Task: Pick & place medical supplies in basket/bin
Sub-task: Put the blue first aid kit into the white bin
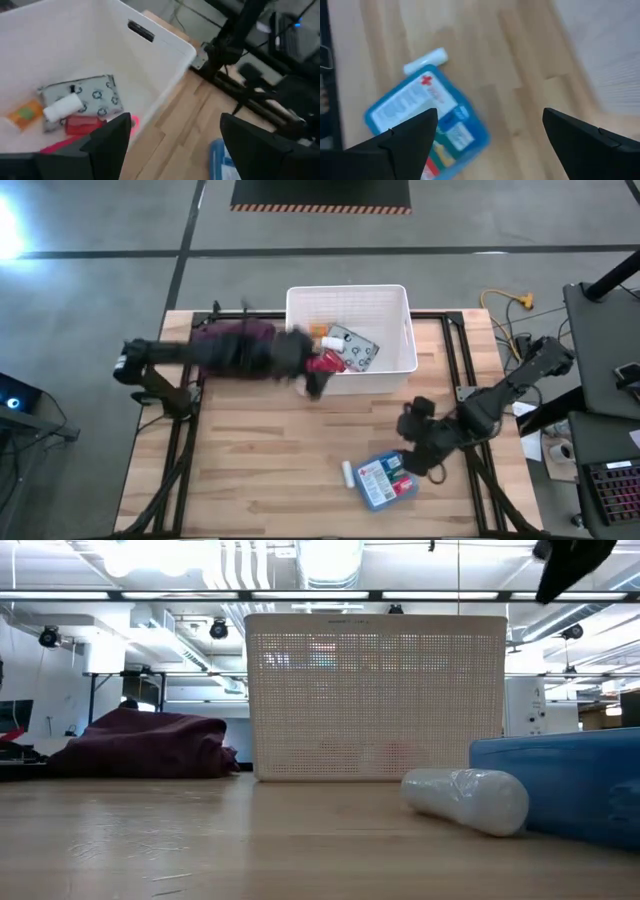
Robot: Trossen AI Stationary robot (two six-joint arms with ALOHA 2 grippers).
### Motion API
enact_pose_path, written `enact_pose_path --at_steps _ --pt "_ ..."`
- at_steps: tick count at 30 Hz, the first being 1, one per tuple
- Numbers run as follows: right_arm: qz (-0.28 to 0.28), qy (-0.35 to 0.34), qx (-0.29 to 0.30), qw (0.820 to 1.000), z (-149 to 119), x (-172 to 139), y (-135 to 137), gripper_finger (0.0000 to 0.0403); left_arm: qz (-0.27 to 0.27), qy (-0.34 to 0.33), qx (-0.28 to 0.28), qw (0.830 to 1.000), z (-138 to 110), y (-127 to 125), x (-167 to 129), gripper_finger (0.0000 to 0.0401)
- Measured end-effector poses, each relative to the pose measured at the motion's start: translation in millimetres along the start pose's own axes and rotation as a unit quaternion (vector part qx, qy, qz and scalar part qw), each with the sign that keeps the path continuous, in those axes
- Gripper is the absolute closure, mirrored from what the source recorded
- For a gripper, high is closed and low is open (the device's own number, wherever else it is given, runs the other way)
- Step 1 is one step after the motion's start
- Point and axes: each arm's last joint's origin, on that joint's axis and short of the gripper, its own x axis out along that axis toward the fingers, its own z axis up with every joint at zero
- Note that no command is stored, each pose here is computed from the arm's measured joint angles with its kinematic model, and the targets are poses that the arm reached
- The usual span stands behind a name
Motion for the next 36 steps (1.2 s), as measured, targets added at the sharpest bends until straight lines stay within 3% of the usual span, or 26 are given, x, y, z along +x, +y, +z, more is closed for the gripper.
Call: enact_pose_path --at_steps 3,6,8,11,18,21,25,32,34,36 --pt "0.016 0.054 -0.024 0.998 -1.8 17.2 8.5 0.0061 0.025 -0.041 0.014 0.999 -40.4 -39.0 -28.2 0.0116" --pt "0.027 0.091 -0.107 0.99 -17.1 24.9 20.2 0.0072 0.017 -0.063 -0.003 0.998 -81.2 -64.6 -52.0 0.0116" --pt "0.029 0.104 -0.15 0.983 -26.9 28.3 26.3 0.0075 0.006 -0.058 -0.04 0.998 -106.9 -72.4 -59.2 0.0116" --pt "0.042 0.11 -0.165 0.979 -31.9 36.0 34.3 0.0076 -0.006 -0.045 -0.113 0.993 -142.0 -74.8 -57.3 0.0116" --pt "0.096 0.042 -0.136 0.985 17.1 68.3 56.5 0.0076 -0.078 -0.014 -0.182 0.98 -216.3 -63.4 -17.6 0.0116" --pt "0.095 0.047 -0.142 0.984 36.3 84.4 64.9 0.0076 -0.085 -0.01 -0.191 0.978 -240.2 -48.3 -6.4 0.0121" --pt "0.104 0.088 -0.103 0.985 52.8 114.3 72.7 0.0076 -0.076 0.038 -0.221 0.972 -268.0 -27.9 1.6 0.014" --pt "0.073 0.131 0.042 0.988 62.2 145.5 78.7 0.0076 -0.083 0.07 -0.223 0.969 -289.7 -22.6 -8.1 0.0165" --pt "0.057 0.143 0.056 0.986 61.4 147.2 79.2 0.0076 -0.085 0.072 -0.208 0.972 -291.3 -23.2 -10.1 0.0167" --pt "0.042 0.158 0.033 0.986 58.3 146.1 77.0 0.0076 -0.089 0.072 -0.198 0.974 -291.5 -24.6 -11.8 0.0167"
